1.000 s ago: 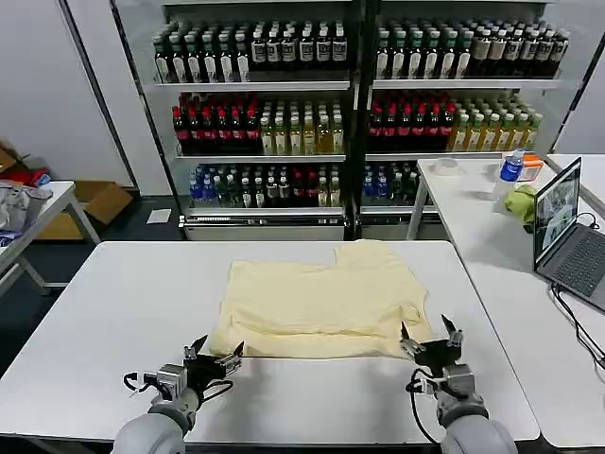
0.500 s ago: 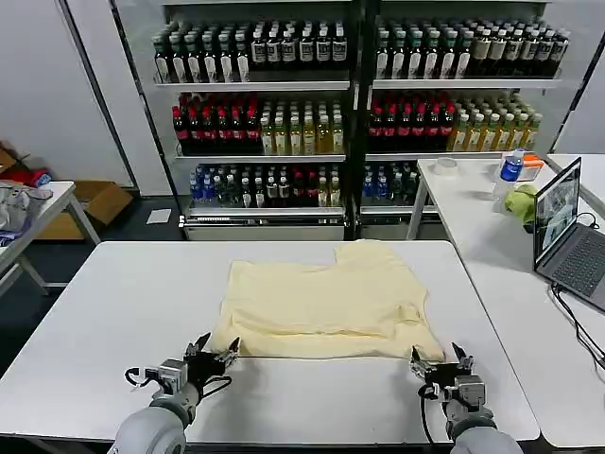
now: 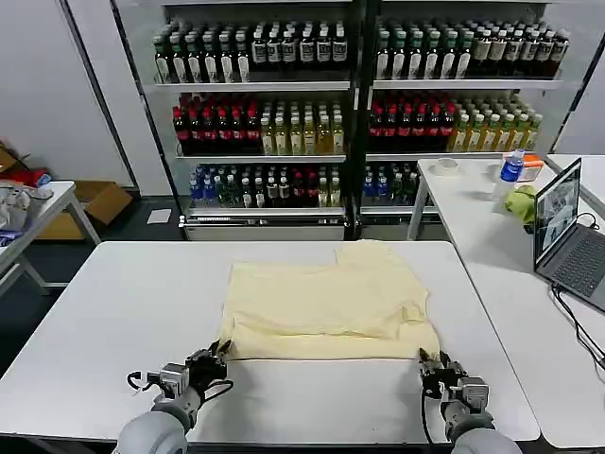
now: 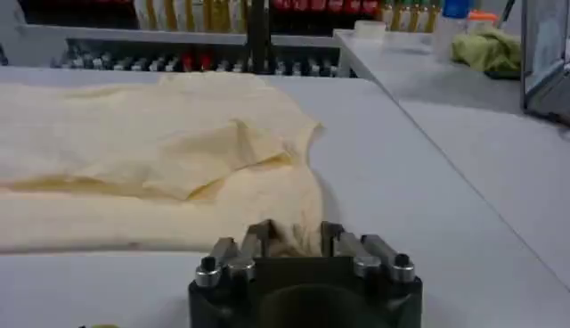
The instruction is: Fold and organize the clothes.
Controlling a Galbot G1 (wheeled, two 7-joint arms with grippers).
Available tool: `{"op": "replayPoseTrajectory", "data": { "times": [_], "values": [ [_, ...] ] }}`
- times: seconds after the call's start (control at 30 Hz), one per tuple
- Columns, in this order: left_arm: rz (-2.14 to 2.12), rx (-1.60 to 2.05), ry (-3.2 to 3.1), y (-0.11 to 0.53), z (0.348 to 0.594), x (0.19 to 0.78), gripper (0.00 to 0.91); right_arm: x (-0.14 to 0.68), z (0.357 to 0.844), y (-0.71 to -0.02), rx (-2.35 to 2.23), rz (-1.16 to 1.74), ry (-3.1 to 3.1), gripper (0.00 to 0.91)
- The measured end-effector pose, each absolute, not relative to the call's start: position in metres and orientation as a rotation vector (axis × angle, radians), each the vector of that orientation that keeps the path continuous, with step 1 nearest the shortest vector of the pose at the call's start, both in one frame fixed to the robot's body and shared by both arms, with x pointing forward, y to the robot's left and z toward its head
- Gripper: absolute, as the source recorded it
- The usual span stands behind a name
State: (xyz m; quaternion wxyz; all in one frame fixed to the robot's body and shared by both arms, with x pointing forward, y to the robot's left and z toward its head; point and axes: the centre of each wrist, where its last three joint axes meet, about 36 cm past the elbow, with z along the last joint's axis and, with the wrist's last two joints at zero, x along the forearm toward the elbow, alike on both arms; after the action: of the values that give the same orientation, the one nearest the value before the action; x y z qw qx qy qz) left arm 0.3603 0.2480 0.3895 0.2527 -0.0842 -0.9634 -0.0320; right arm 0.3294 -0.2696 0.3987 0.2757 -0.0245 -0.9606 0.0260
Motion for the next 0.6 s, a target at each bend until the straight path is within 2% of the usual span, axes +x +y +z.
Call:
{"op": "replayPoseTrajectory", "data": {
  "times": [0.6],
  "values": [
    [-0.045,-0.243,-2.622,0.245,0.406,0.323,0.01,0.29,0.42,-0.268,-0.06,0.092,-2.571,0.0]
  ]
}}
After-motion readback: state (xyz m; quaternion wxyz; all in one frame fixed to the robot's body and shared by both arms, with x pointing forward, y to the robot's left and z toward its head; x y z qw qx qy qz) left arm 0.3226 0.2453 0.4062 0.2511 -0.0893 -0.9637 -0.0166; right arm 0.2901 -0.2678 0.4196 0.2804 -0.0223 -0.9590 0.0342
